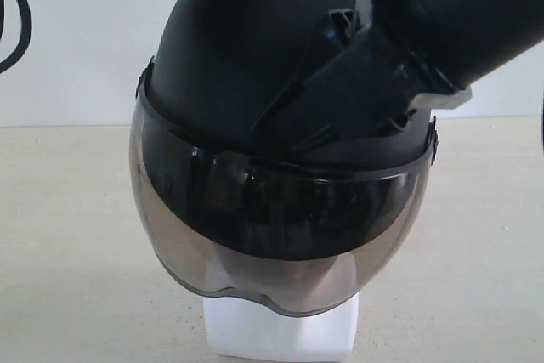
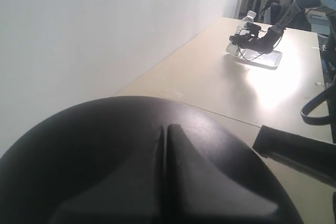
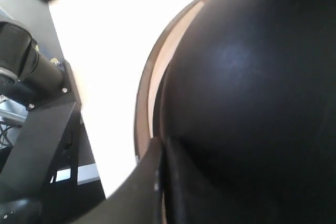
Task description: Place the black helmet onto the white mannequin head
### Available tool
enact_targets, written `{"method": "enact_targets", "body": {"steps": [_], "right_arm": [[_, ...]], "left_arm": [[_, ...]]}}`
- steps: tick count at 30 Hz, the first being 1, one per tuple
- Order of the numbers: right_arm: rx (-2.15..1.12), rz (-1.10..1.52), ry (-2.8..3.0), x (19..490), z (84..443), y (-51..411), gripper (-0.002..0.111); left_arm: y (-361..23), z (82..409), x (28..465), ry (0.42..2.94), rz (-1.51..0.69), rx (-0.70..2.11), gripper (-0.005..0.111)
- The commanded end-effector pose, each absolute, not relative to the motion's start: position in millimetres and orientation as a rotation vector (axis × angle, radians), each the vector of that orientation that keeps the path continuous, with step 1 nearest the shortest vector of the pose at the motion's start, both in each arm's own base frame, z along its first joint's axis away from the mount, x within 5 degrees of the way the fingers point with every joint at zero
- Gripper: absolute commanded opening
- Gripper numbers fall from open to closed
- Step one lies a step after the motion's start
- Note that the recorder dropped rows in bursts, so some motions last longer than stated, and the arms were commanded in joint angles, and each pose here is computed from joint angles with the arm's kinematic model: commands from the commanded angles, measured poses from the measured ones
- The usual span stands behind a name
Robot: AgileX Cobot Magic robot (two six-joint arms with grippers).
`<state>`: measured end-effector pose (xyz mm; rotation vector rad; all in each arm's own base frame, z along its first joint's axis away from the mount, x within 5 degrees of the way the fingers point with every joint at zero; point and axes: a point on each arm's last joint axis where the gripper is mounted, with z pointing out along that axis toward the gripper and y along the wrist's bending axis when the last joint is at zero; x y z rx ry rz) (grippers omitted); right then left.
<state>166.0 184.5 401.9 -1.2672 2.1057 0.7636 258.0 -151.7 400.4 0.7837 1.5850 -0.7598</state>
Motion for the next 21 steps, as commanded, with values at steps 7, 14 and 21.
{"method": "enact_targets", "body": {"steps": [7,14,21], "right_arm": [[-1.310,0.703,2.166,169.8,388.1,183.7,0.000],[-1.327,0.705,2.182,168.7,386.6,183.4,0.000],[-1.321,0.702,2.161,168.1,390.3,182.7,0.000]], "left_arm": [[-152.0,396.3,260.8,1.609,-0.743,0.778,0.004],[-151.8,396.3,261.1,1.609,-0.739,0.775,0.004],[-151.6,396.3,261.4,1.613,-0.741,0.767,0.004]]}}
